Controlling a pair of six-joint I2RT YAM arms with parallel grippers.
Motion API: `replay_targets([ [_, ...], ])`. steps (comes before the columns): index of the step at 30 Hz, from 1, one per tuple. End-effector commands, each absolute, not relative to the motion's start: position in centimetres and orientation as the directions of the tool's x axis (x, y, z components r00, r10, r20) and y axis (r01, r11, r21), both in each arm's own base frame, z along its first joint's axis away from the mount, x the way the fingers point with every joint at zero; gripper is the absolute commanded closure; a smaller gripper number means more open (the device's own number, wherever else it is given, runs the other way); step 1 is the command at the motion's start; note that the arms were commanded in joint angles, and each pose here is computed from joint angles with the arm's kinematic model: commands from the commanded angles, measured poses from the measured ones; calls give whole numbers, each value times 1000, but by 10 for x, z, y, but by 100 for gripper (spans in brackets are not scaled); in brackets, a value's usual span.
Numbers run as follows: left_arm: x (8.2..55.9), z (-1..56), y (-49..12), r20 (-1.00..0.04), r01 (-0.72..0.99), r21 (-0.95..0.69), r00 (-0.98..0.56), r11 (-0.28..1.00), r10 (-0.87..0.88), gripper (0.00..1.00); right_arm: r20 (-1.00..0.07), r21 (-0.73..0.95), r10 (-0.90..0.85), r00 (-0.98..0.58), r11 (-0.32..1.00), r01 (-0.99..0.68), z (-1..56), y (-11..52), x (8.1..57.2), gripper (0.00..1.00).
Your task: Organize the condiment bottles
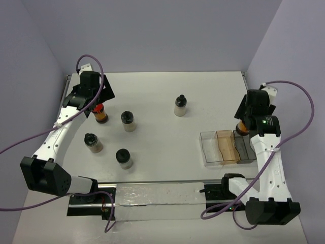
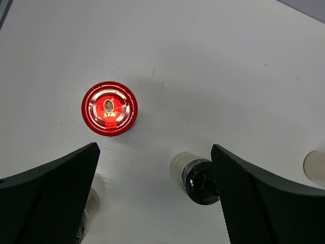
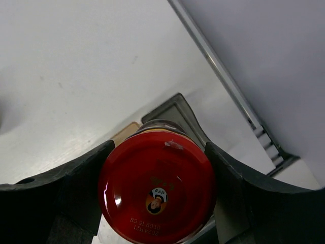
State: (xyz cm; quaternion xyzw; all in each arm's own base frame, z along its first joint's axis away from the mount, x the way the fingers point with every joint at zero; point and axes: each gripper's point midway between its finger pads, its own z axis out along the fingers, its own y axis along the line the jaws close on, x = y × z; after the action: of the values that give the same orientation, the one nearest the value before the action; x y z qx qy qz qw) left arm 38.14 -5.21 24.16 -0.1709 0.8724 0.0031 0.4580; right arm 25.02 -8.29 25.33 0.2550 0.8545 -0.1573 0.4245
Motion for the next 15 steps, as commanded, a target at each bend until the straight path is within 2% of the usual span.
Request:
replay_targets([
  [1,383,246,-57,-804,-288,-176,-509,941,-306,0,-848,3,342,-406,768,640,258,-106,251,81],
  [15,385,236,-56,-792,-298,-158,-532,941,-301,0,-819,30,400,-412,746,665,213,-122,264,80],
])
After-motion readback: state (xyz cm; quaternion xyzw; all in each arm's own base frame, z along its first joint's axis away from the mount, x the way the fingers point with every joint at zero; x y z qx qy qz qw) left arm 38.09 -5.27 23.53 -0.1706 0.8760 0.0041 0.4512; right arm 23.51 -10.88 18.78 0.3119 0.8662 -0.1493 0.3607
